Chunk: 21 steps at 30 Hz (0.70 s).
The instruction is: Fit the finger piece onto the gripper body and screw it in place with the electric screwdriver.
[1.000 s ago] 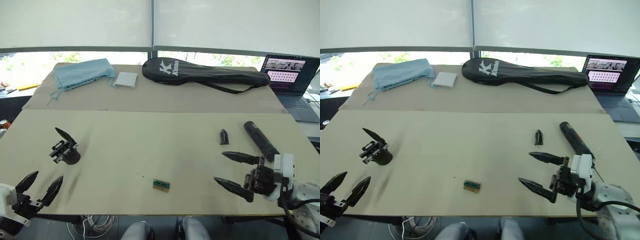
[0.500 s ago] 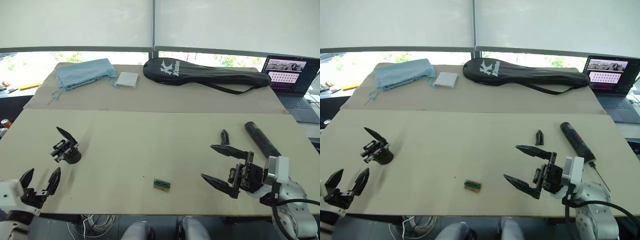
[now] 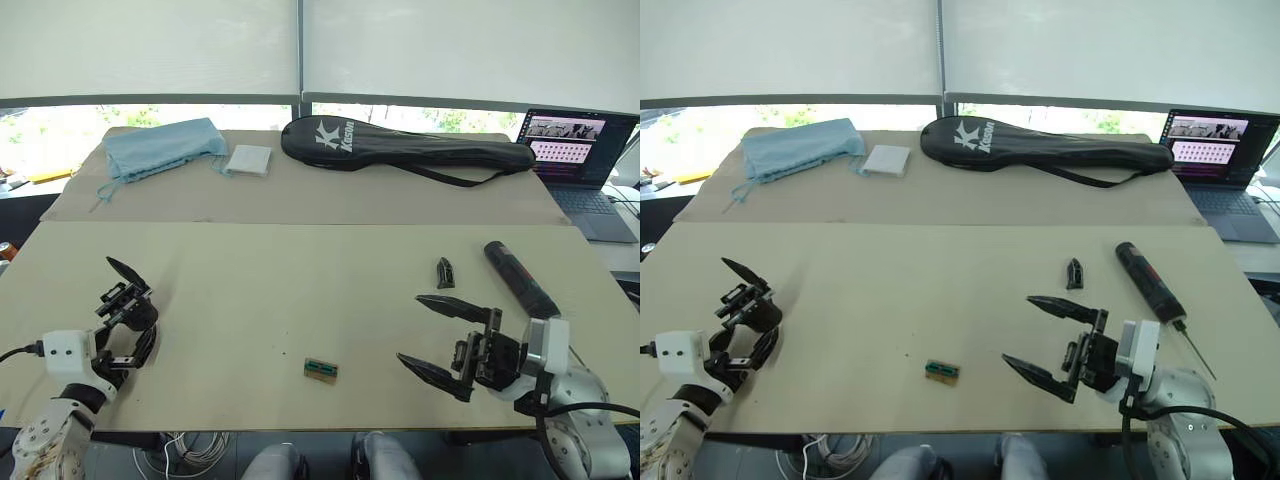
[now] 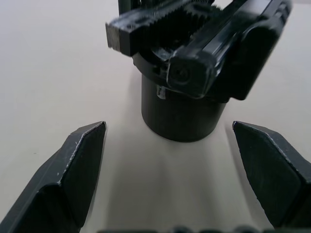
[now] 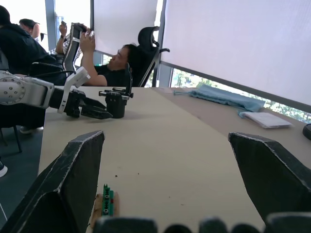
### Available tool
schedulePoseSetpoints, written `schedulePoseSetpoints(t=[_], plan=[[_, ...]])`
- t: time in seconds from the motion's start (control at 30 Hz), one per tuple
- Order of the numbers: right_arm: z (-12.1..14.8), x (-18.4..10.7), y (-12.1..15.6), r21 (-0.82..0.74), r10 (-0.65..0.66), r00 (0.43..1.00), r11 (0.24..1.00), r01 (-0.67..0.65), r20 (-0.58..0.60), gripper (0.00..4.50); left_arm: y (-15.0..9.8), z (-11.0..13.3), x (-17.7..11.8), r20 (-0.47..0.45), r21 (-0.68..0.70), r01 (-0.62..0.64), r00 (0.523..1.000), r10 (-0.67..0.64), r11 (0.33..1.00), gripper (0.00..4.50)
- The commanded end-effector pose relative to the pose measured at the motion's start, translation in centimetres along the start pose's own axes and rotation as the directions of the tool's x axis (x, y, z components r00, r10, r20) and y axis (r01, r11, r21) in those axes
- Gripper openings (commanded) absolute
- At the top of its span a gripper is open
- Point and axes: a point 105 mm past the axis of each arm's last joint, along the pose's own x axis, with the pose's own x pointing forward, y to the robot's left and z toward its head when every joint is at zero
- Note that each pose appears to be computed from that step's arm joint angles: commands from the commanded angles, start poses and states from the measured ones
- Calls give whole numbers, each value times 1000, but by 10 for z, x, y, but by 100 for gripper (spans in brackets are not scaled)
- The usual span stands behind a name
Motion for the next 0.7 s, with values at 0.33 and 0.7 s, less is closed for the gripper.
schedulePoseSetpoints(t=[0.33, 0.7], plan=[[11, -2, 5, -86, 3, 1000, 996, -2, 1, 450, -8, -3, 32, 35, 83, 99, 994, -102, 992, 439], [12, -4, 5, -94, -7, 1000, 996, 6, -6, 450, -24, 22, 27, 196, 54, 228, 952, -234, 972, 237]])
